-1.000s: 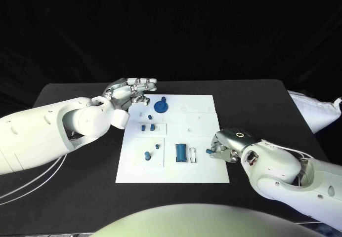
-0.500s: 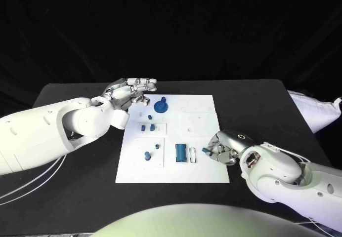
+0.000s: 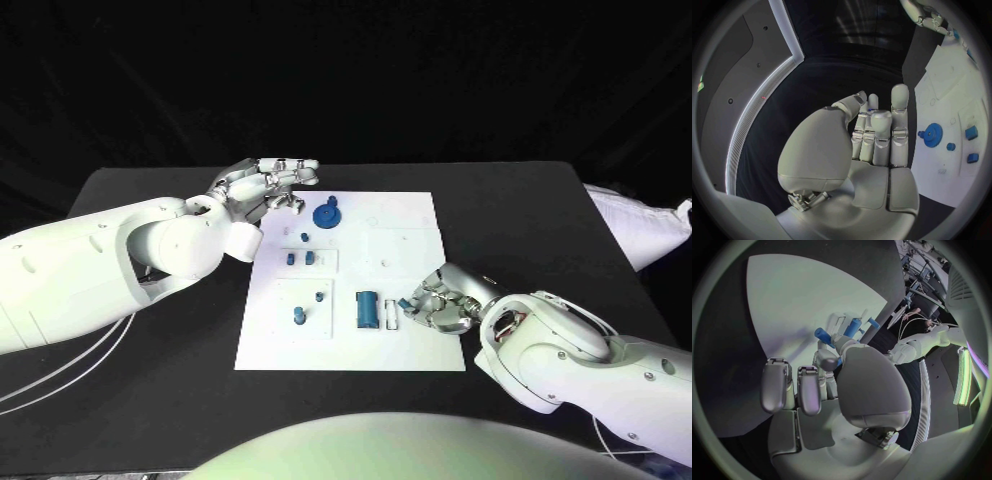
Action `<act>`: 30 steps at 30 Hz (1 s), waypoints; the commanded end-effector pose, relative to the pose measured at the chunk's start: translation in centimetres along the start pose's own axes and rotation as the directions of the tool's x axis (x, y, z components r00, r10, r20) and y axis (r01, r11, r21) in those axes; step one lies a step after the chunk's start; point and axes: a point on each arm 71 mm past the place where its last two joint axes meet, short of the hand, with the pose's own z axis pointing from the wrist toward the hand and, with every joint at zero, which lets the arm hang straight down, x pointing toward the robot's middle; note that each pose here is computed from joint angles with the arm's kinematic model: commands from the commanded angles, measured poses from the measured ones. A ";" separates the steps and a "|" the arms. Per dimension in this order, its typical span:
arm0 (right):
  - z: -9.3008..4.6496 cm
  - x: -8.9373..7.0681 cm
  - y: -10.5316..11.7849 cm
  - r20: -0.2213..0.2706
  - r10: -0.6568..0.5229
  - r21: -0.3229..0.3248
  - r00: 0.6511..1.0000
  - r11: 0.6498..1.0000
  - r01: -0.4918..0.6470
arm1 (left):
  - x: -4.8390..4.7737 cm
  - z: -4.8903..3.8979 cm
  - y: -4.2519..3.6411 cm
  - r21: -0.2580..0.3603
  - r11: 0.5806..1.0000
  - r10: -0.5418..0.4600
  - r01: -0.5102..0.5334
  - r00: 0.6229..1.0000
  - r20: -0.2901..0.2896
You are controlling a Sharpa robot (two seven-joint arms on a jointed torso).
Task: Assemble the parts on the task board
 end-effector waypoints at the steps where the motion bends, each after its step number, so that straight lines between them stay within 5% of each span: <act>1: 0.2 0.5 0.0 -0.049 0.069 0.036 0.996 0.997 -0.067 | 0.34 0.04 -0.06 0.006 1.000 -0.002 0.002 1.000 -0.023; 30: 1.2 1.5 1.2 -0.101 0.005 0.006 0.995 1.000 -0.005 | 0.58 0.15 -0.01 0.001 1.000 -0.004 0.004 0.999 -0.032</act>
